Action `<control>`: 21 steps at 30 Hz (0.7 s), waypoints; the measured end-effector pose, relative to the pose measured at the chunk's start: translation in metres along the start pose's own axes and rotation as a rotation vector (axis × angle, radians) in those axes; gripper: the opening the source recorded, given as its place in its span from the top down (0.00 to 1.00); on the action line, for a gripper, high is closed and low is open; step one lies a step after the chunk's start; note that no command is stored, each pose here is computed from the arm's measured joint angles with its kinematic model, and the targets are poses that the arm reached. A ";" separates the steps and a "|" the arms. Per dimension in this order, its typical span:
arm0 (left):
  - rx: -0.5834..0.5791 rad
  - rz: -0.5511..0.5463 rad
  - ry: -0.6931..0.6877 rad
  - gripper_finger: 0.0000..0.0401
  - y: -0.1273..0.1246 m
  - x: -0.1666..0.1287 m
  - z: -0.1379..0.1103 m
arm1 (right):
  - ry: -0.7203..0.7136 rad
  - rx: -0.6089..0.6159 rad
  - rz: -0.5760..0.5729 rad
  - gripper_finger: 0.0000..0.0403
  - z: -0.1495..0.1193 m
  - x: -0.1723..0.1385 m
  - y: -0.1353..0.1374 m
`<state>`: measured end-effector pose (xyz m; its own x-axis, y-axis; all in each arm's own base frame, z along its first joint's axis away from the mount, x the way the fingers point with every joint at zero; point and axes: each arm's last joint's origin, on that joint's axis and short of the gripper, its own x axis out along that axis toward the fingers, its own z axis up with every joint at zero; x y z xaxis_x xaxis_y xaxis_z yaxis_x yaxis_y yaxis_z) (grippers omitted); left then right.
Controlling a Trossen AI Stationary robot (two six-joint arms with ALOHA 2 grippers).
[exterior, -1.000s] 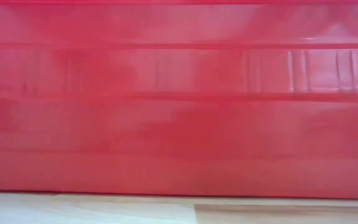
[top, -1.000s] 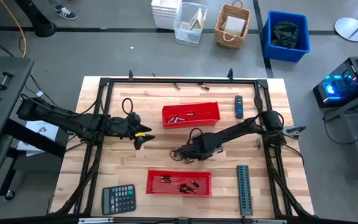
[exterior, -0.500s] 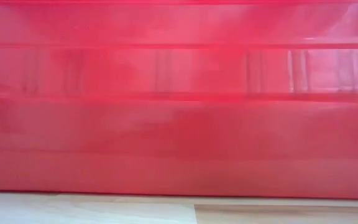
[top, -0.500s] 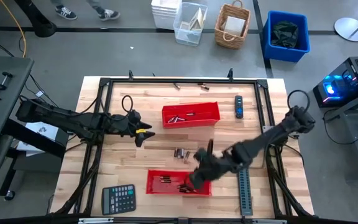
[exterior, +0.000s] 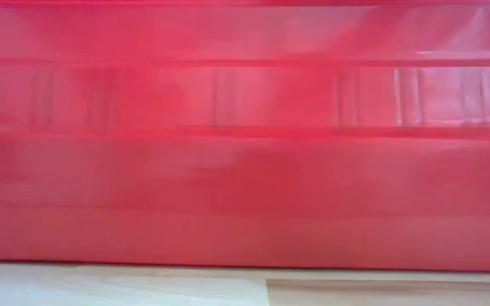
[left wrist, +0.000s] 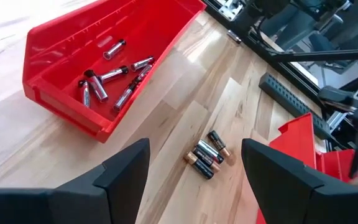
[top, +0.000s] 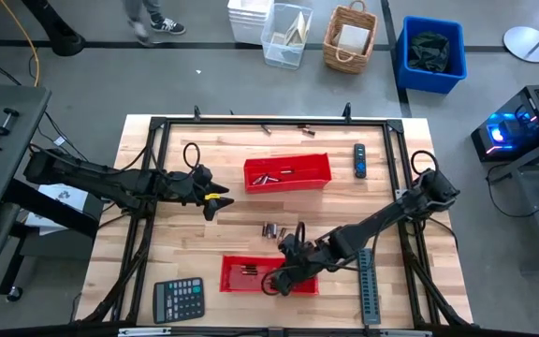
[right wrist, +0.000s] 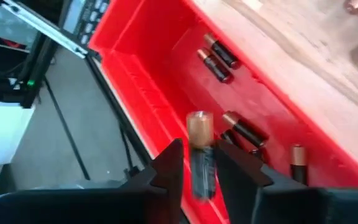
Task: Sort batteries
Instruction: Put the black battery into the bottom red bin
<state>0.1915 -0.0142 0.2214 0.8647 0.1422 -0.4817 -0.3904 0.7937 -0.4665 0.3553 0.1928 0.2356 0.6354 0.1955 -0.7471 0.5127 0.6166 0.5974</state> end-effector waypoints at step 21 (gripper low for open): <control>-0.044 -0.014 -0.061 0.38 0.001 0.001 0.009 | -0.120 -0.181 -0.055 0.69 0.037 -0.084 -0.008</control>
<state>0.1945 -0.0082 0.2268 0.8874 0.1675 -0.4295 -0.3902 0.7693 -0.5060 0.3191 0.1433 0.3044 0.6790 0.0719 -0.7306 0.4434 0.7531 0.4861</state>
